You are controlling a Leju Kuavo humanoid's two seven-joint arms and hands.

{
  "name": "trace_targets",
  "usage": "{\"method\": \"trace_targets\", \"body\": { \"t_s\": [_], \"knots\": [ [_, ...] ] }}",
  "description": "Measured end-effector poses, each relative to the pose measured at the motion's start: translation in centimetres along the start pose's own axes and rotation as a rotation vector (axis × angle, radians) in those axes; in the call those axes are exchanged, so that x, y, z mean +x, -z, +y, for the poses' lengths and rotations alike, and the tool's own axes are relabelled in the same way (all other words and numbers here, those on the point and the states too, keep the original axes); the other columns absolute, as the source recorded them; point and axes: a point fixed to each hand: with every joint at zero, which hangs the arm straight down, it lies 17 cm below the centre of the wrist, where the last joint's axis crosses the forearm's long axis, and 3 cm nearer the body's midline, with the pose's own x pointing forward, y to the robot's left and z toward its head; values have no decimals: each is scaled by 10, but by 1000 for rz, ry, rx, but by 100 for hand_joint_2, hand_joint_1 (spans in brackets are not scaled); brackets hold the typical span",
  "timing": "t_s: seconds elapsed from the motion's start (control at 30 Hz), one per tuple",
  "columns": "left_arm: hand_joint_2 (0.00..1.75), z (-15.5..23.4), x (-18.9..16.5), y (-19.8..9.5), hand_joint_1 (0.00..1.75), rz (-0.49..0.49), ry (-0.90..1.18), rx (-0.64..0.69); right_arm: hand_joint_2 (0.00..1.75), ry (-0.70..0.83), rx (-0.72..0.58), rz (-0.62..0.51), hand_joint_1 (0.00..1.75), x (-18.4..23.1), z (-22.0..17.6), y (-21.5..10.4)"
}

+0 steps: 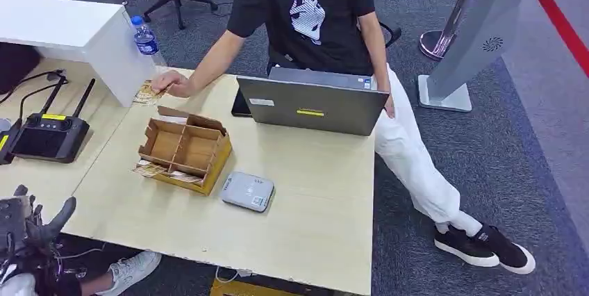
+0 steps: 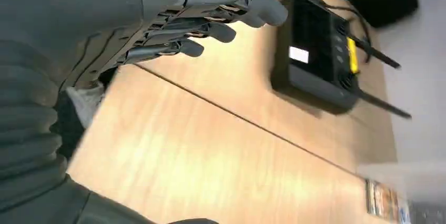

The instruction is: Pass the card to the sensor for recognition and then transmit it.

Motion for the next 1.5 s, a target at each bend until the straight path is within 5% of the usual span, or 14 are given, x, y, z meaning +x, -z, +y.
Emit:
{"method": "trace_targets", "body": {
  "t_s": [0.47,0.77,1.03,1.13,1.17,1.2,1.27,1.5],
  "knots": [
    [175,-111,61,44,0,-153,466,-207,175,-34,-9,-12,0,2,2,0],
    [175,-169,110,55,0,-340,761,-239,175,-64,-13,-19,0,2,3,0],
    [175,-170,111,55,0,-344,765,-239,175,-65,-14,-19,0,2,3,0],
    [175,-193,136,54,0,-447,876,-233,175,-74,-17,-23,0,3,3,0],
    [175,-213,153,50,157,-533,964,-229,175,-86,-21,-25,0,3,3,1],
    [175,-228,169,47,175,-608,1024,-214,175,-91,-23,-26,0,2,3,1],
    [175,-275,206,27,175,-830,1173,-192,175,-116,-26,-30,0,1,4,0],
    [175,-322,236,-13,175,-1092,1265,-161,175,-146,-34,-42,0,2,5,0]
  ]
}}
